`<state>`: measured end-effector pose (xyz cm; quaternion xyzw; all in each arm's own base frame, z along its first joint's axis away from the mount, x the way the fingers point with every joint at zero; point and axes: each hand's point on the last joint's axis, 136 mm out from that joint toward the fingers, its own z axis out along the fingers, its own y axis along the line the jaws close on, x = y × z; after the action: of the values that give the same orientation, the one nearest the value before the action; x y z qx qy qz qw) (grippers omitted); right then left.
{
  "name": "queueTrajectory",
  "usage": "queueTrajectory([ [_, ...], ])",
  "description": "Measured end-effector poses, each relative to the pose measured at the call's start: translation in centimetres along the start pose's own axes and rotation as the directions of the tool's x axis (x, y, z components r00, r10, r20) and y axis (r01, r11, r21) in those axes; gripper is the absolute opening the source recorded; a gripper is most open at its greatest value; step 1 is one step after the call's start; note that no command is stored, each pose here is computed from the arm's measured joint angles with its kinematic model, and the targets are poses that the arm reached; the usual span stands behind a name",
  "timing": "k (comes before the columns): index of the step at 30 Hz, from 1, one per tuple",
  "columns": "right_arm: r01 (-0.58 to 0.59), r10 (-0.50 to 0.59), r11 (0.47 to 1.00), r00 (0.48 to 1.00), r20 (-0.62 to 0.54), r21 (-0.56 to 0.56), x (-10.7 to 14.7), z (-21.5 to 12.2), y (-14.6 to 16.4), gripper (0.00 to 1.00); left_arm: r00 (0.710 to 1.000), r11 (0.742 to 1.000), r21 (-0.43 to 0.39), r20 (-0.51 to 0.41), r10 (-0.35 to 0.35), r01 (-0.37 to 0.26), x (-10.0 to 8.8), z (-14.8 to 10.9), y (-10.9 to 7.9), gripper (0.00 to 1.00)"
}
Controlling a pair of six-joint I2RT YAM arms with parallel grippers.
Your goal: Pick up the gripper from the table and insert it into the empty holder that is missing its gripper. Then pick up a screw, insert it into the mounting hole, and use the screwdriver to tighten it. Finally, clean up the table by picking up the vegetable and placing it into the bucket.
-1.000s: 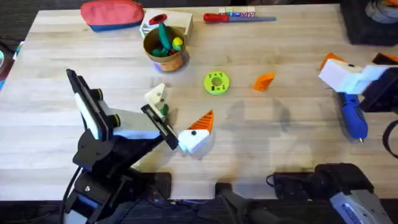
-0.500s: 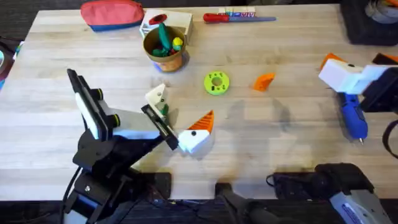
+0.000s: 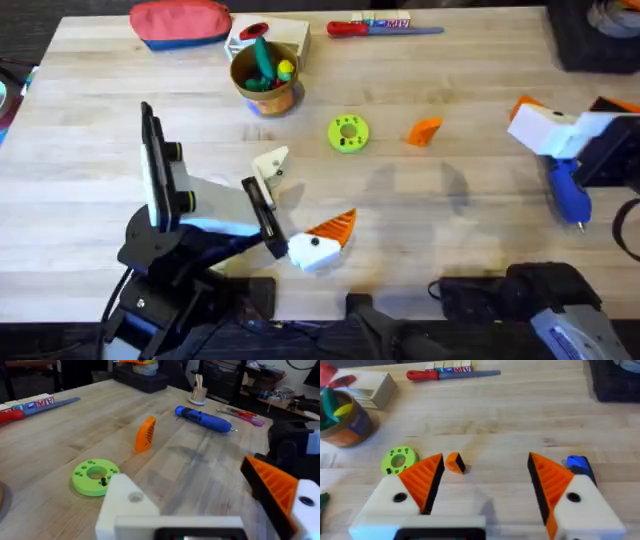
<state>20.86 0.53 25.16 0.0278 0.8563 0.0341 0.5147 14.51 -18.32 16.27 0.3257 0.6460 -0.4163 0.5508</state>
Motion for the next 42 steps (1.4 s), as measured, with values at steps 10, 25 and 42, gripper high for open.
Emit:
queueTrajectory([
  [10,0.195,-0.249,0.964,0.903,-0.350,-0.183,2.9,6.2,2.4,0.991,1.000,1.000,0.027,-0.009,-0.004,0.005,0.2,0.0,-0.5,0.988],
  [25,0.499,-0.727,0.687,0.471,-0.500,-0.528,8.1,14.6,5.7,0.991,1.000,1.000,0.030,-0.010,-0.005,0.005,0.2,0.0,-0.5,0.988],
  [42,0.558,-0.852,0.523,0.317,-0.417,-0.645,10.3,16.8,5.8,0.631,1.000,1.000,0.030,-0.010,-0.005,0.005,0.2,0.0,-0.5,0.988],
])
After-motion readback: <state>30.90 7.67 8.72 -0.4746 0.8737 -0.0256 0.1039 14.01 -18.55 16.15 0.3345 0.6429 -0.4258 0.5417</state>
